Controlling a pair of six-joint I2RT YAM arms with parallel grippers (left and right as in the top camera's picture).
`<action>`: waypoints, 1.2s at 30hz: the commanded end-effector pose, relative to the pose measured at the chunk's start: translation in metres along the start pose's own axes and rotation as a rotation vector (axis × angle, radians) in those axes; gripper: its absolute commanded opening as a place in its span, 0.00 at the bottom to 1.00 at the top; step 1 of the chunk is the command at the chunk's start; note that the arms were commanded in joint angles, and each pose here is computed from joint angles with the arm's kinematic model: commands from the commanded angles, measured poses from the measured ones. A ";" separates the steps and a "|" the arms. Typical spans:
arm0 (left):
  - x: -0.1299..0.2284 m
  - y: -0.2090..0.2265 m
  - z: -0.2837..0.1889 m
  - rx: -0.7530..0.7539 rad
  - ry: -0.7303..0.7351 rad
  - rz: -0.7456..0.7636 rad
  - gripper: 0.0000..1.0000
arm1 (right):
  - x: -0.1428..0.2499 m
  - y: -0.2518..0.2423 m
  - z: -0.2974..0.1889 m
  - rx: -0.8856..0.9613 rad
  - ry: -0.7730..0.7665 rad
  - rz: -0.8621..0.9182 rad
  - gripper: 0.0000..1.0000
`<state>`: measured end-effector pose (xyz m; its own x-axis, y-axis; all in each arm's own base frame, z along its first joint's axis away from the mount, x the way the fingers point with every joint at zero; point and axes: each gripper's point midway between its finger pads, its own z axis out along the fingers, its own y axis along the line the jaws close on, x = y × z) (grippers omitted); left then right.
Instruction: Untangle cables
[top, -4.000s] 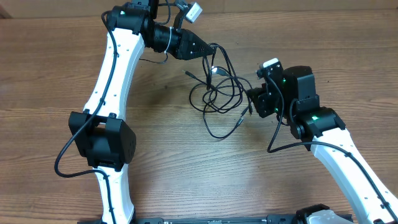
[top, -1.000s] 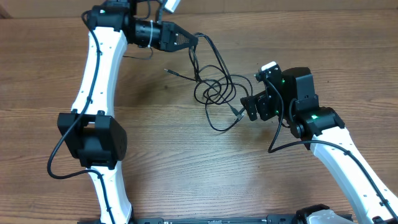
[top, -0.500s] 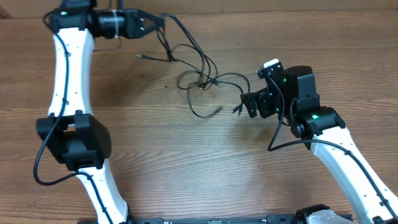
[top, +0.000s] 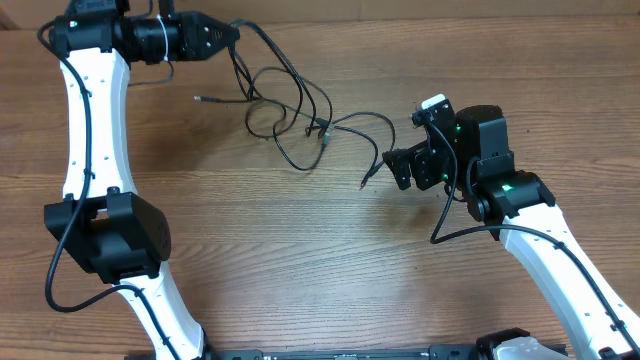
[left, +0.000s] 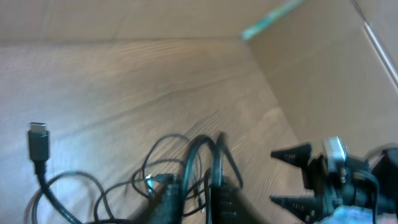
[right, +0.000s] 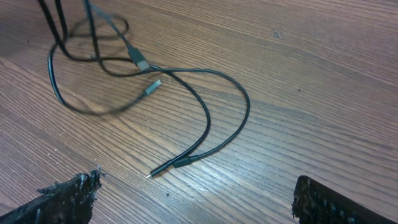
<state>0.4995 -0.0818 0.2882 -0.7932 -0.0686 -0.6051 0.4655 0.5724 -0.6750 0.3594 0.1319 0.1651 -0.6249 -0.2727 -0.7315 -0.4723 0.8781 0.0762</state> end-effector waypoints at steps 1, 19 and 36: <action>0.003 -0.002 -0.004 -0.123 0.020 0.006 0.54 | -0.001 0.002 0.001 -0.017 -0.006 0.010 1.00; 0.048 0.042 -0.016 -0.449 0.187 -0.111 1.00 | -0.001 0.002 0.001 -0.017 -0.007 0.009 1.00; 0.060 0.061 -0.030 -0.592 0.235 -0.142 1.00 | -0.005 0.050 -0.002 -0.304 -0.051 -0.103 1.00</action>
<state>0.4696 -0.0338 0.2068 -0.9421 -0.0311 -0.3339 0.1184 0.9007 -0.4181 0.3448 0.1620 0.1733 -0.5720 -0.3064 -0.7609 -0.6243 0.7644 0.1614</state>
